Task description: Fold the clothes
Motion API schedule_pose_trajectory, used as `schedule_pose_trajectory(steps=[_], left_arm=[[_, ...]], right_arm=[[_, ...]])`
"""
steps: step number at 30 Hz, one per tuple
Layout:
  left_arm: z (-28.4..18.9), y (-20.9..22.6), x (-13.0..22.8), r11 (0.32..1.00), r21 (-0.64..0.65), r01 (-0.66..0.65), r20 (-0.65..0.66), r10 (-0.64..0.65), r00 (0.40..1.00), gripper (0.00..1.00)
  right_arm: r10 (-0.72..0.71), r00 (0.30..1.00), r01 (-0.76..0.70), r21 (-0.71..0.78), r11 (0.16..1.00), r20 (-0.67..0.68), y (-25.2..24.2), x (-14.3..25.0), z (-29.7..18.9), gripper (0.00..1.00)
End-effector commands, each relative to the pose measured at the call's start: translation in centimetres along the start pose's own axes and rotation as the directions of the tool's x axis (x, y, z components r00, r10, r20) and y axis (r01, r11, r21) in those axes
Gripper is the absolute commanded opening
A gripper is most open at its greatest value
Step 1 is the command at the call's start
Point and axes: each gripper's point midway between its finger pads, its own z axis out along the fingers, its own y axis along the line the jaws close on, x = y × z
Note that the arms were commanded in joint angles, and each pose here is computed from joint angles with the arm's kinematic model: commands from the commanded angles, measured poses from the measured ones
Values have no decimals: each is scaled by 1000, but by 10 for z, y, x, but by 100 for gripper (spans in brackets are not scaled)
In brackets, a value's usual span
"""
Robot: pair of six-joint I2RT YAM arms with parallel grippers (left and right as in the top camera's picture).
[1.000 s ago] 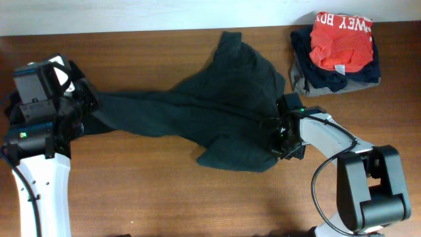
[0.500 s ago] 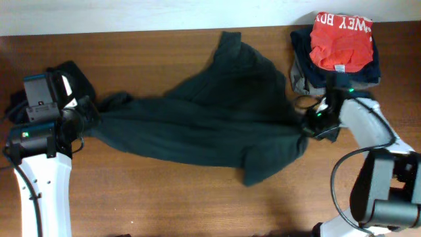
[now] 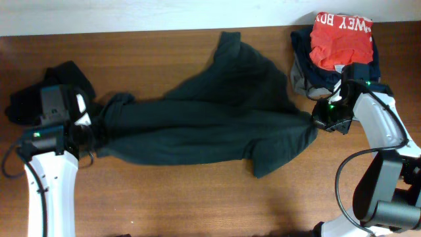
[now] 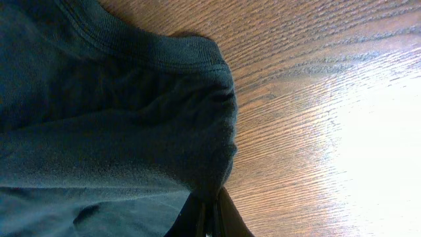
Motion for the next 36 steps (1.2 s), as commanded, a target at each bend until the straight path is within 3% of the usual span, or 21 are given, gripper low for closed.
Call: schedule_pose_trajectory(steps=[1, 10, 13, 27, 30, 32, 34, 36], left_arm=[[18, -5, 43, 998, 58, 3, -168, 7, 986, 1], [37, -3, 123, 995, 78, 59, -439, -18, 898, 1], [36, -10, 134, 989, 120, 89, -480, -21, 877, 1], [21, -7, 163, 987, 68, 148, -599, -78, 797, 2], [19, -9, 166, 985, 70, 157, -611, -82, 787, 28], [18, -11, 167, 983, 80, 167, -619, -82, 781, 59], [17, -12, 168, 981, 87, 173, -624, -82, 778, 70], [17, -15, 167, 978, 101, 181, -623, -80, 778, 72]], right_arm=[[-10, 1000, 10, -3, 1000, 24, 0, -7, -5, 4], [-12, 999, 12, -7, 1000, 37, 1, -10, -6, 4], [-13, 999, 13, -7, 1000, 40, 1, -11, -6, 4], [-14, 999, 14, -9, 1000, 46, 2, -12, -6, 4], [-14, 999, 14, -9, 1000, 46, 2, -12, -6, 8], [-14, 999, 14, -9, 1000, 46, 2, -12, -6, 18], [-14, 999, 14, -9, 1000, 46, 2, -12, -6, 23], [-18, 999, 19, -9, 1000, 45, 2, -12, -6, 27]])
